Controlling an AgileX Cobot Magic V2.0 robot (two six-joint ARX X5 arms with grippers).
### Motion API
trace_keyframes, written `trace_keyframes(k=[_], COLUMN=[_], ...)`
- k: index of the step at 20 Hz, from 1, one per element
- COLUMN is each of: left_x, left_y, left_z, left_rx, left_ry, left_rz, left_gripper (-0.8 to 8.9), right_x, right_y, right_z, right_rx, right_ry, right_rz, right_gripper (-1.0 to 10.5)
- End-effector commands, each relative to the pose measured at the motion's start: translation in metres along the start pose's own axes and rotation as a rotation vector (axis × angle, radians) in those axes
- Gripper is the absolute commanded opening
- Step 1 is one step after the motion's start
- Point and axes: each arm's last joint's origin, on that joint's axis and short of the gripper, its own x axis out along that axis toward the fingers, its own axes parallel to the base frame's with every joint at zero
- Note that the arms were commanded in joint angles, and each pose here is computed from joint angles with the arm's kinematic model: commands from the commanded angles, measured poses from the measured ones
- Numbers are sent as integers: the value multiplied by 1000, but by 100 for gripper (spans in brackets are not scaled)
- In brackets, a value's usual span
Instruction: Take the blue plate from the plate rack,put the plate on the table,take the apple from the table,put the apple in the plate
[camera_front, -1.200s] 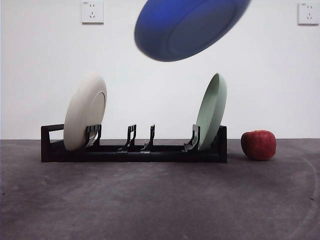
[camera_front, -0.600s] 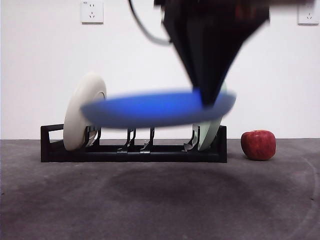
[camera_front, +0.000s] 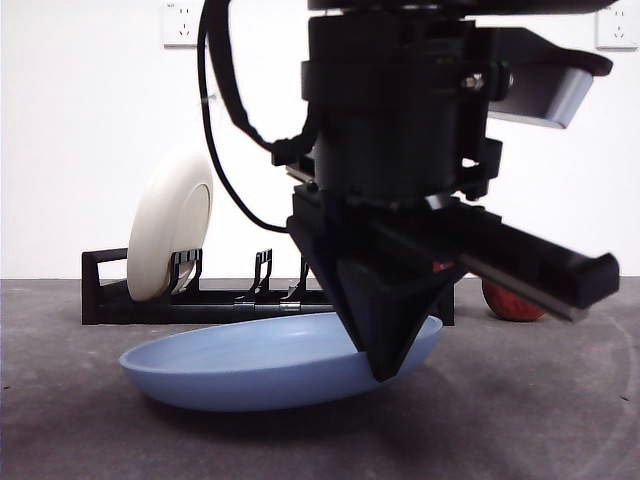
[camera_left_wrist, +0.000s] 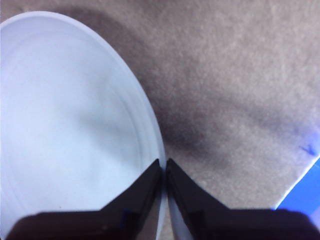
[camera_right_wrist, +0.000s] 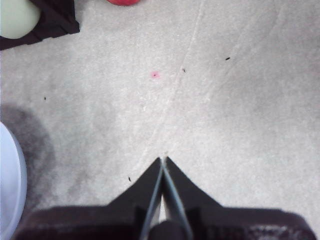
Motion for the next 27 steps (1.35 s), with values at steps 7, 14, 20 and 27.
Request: trace_keyframes(k=[7,14,20,27], left_x=[14,14,-7,-92], left_y=[6,9,12,51], left_z=[0,-4,-5,-19], left_rx=[-61,-63,-71,-142], left_ry=[44,94,78,-159], left_rz=[-103,-95,-273,-369], left_gripper=[120,192,184,-9], right_x=[0,0,-1,-5], right_y=[0,0,6,14], right_z=[0,0,11,38], right_rx=[-5,-7,-54,-74], right_ry=[2,3,-98,-352], right_rz=[-1,1,123,211], right_gripper=[-1,-1,1,15])
